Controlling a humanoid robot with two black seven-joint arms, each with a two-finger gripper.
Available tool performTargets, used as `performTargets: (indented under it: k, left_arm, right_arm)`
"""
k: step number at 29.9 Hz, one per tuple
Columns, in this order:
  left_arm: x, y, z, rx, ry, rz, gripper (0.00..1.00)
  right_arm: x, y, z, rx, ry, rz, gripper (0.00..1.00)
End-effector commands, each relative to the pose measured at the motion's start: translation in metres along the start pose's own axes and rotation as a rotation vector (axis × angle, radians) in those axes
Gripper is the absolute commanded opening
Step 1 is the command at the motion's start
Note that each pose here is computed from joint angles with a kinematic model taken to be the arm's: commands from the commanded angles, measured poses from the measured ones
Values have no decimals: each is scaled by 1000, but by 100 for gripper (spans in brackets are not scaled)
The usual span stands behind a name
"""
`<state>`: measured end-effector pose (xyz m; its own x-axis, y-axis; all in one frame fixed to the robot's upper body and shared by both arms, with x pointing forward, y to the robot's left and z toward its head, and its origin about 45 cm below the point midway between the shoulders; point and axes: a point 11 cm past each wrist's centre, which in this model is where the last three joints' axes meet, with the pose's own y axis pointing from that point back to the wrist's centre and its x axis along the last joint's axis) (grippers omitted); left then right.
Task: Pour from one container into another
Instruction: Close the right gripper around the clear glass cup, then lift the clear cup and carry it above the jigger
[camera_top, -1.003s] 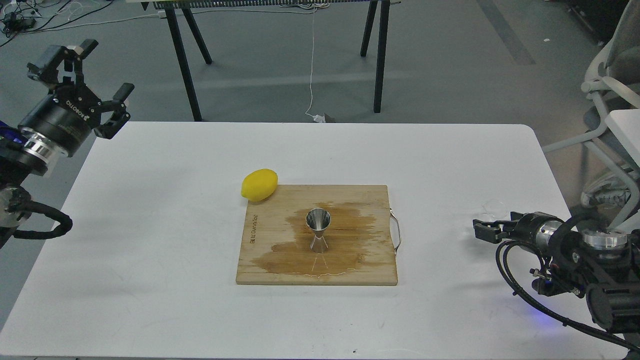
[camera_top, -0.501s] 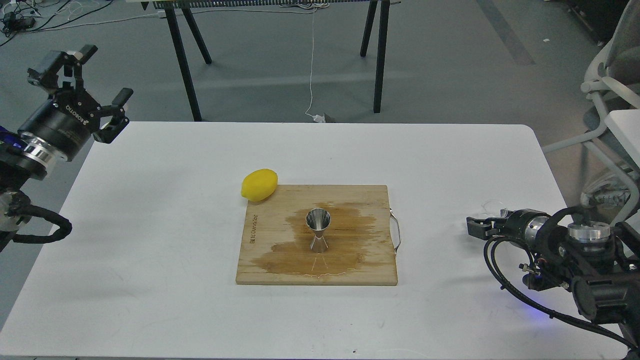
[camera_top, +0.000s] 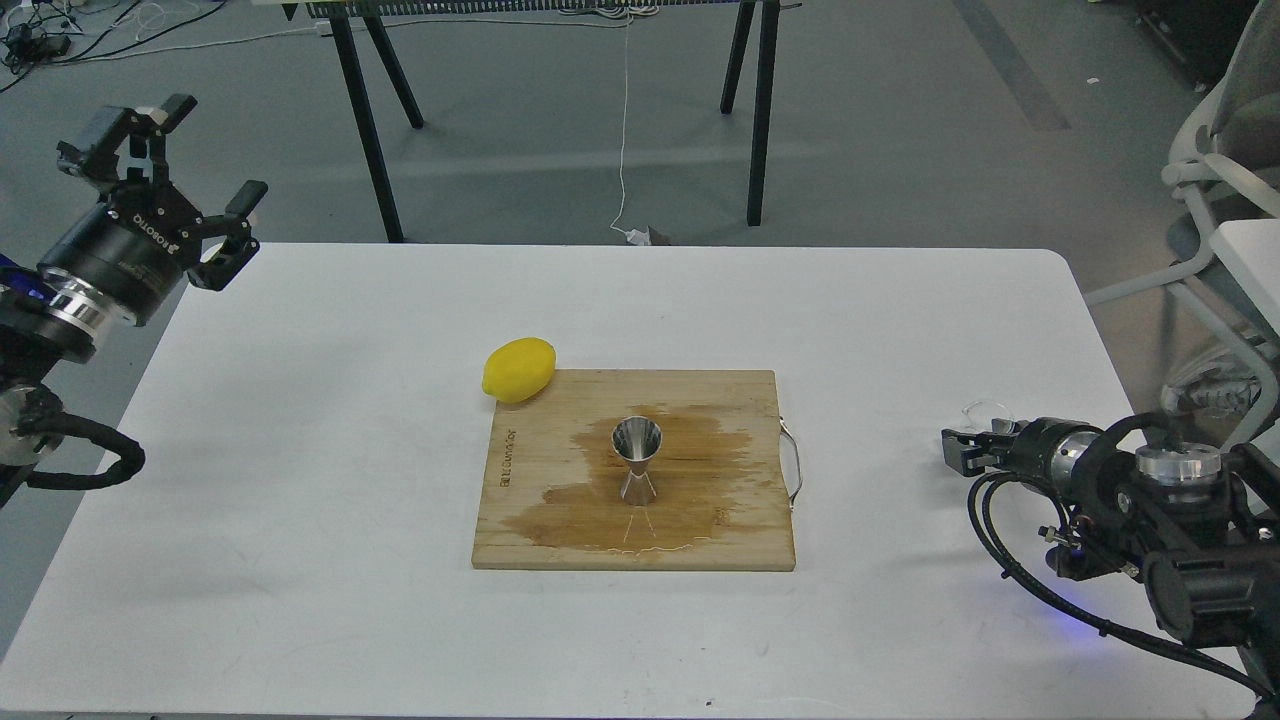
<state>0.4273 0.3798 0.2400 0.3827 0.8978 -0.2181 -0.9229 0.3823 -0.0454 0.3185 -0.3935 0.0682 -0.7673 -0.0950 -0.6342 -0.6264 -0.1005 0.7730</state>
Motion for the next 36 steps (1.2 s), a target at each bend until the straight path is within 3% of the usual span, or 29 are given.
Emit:
performTargets:
  k: [1,9,16,18,23,30,36]
  left_arm:
    - [0,0,0,0,0,1,97]
    - [2,4,-5,10,4,6,97]
    - [2,4,-6,12,5,7,97]
    - [2,6,-8,17,7,10,97]
    - [2,7,-10,21,7,10,97]
    - [1,8,-14,35,4,5,97]
    - [1,9,-15,40,3,5,97]
  right_arm:
    - [-1,0,1,-2,4,-6,49]
    - [-2,0,3,-4,12,-9,35]
    - [-16,3,10,-21,37,-46,33]
    - [-35,9,14,-30,72,-87,32]
    - [-129,37,17,11,275,-235,31]
    - [-244,57,112,-51,741,-354,31]
    - [-255,68,188,-87,1071,-414,30]
